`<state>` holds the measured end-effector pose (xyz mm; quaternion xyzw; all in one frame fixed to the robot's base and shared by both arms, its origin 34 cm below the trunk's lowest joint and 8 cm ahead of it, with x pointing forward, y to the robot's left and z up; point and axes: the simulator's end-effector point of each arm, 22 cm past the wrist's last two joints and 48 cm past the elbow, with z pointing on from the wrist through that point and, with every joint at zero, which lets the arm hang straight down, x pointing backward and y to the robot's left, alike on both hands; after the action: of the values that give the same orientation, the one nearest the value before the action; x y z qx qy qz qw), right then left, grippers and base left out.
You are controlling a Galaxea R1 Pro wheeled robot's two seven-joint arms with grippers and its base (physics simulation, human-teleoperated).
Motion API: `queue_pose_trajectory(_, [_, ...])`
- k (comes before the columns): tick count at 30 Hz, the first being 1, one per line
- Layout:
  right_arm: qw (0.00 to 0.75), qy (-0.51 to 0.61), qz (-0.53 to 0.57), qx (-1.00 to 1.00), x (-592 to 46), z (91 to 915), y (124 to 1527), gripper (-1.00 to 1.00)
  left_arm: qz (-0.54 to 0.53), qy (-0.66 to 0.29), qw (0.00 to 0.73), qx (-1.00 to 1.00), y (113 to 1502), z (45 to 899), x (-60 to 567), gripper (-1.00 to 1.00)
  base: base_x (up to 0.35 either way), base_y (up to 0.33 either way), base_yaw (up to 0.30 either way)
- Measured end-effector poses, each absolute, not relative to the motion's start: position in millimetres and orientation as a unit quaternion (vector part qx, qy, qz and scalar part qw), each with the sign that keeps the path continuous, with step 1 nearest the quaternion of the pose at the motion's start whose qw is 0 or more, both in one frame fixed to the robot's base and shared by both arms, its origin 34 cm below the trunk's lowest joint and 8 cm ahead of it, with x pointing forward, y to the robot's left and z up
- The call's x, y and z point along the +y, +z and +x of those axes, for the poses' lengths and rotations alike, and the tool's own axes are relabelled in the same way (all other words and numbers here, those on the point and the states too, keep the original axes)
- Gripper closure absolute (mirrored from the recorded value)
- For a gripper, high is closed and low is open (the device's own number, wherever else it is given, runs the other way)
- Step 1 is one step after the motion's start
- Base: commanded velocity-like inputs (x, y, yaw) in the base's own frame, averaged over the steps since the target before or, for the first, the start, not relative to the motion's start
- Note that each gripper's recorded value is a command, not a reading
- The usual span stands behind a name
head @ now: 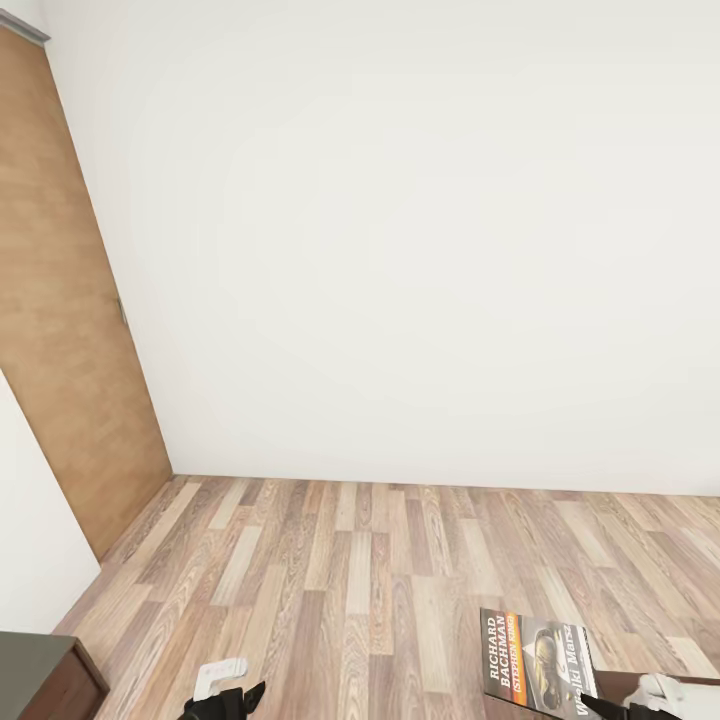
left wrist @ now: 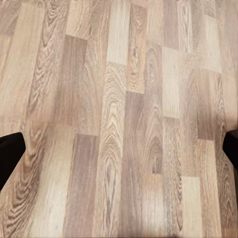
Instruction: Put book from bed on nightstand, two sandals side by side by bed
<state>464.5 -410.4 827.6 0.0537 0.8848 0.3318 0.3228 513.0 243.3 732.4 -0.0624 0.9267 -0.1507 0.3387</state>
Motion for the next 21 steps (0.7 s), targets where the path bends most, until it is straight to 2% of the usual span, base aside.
queue_pose_trajectory(9, [0.323, 0.332, 0.053, 0.885, -410.2, 464.3, 827.8, 1.0, -0.062, -0.15, 0.339, 0.927, 732.5, 513.2, 243.9, -1.0, 0.333, 0.0, -0.108])
queue_pose_trajectory(21, [0.323, 0.331, 0.054, 0.885, -410.7, 464.6, 827.5, 1.0, -0.062, -0.151, 0.339, 0.927, 732.4, 513.0, 243.2, -1.0, 0.333, 0.0, -0.01])
